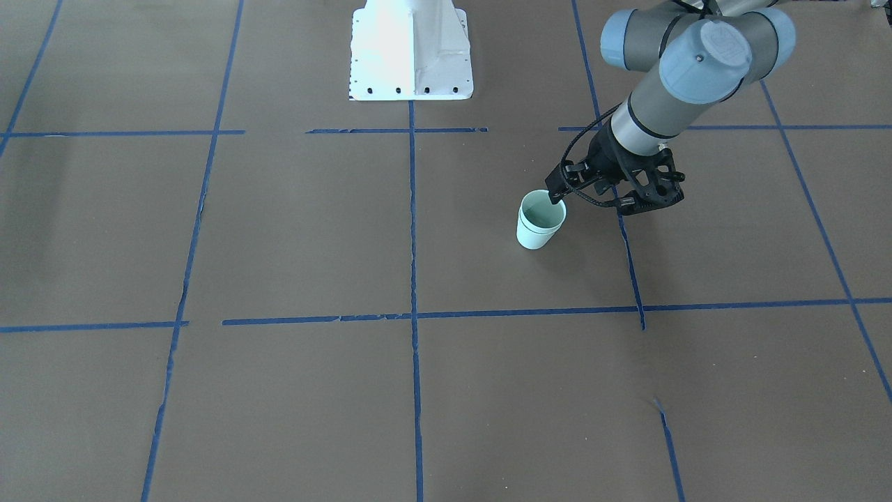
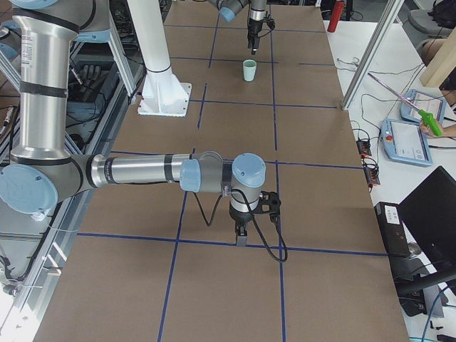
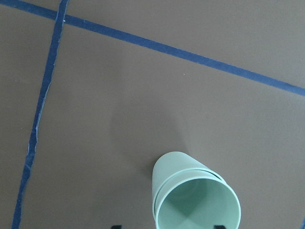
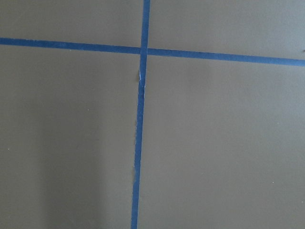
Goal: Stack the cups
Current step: 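Open the left gripper and withdraw it away from the stacked cups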
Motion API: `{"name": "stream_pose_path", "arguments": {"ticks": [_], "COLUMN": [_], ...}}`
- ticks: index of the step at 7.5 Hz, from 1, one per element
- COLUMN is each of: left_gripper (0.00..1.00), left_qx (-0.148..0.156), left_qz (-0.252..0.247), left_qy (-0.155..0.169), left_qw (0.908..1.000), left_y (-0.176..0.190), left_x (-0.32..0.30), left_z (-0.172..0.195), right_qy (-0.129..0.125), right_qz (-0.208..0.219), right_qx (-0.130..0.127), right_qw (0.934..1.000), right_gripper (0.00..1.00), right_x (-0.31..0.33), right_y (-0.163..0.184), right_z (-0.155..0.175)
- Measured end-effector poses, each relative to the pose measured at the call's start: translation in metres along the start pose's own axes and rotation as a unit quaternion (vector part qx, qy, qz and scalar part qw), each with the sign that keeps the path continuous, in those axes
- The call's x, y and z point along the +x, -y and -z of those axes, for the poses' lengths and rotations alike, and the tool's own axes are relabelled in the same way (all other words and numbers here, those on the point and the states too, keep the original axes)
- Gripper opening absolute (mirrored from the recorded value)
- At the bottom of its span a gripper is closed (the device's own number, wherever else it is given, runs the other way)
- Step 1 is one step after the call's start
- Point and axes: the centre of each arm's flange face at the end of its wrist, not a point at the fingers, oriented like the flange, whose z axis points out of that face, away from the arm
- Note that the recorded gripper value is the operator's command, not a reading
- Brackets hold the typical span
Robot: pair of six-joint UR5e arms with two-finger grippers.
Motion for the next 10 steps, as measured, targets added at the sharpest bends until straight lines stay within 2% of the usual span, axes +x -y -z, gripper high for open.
{"name": "stream_pose_path", "arguments": {"ticks": [2, 3, 5, 6, 8, 10], "left_gripper": [1.0, 1.0, 1.0, 1.0, 1.0, 1.0], "left_qx": [0.024, 0.039, 0.068, 0.079, 0.082, 0.075], "left_qz": [-0.011, -0.048, -0.123, -0.148, -0.194, -0.217], "left_qy": [-0.008, -0.003, 0.026, 0.046, 0.088, 0.117], "left_qw": [0.9996, 0.9981, 0.9898, 0.9847, 0.9736, 0.9662], "left_y": [0.018, 0.035, 0.079, 0.103, 0.153, 0.175], "left_x": [-0.013, -0.031, -0.092, -0.136, -0.248, -0.369], "left_z": [0.029, 0.044, 0.079, 0.098, 0.128, 0.157], "right_qy": [0.0, 0.0, 0.0, 0.0, 0.0, 0.0], "right_qz": [0.0, 0.0, 0.0, 0.0, 0.0, 0.0], "right_qx": [0.0, 0.0, 0.0, 0.0, 0.0, 0.0], "right_qw": [1.0, 1.0, 1.0, 1.0, 1.0, 1.0], "right_gripper": [1.0, 1.0, 1.0, 1.0, 1.0, 1.0], "right_x": [0.0, 0.0, 0.0, 0.0, 0.0, 0.0], "right_y": [0.0, 0.0, 0.0, 0.0, 0.0, 0.0], "right_z": [0.0, 0.0, 0.0, 0.0, 0.0, 0.0]}}
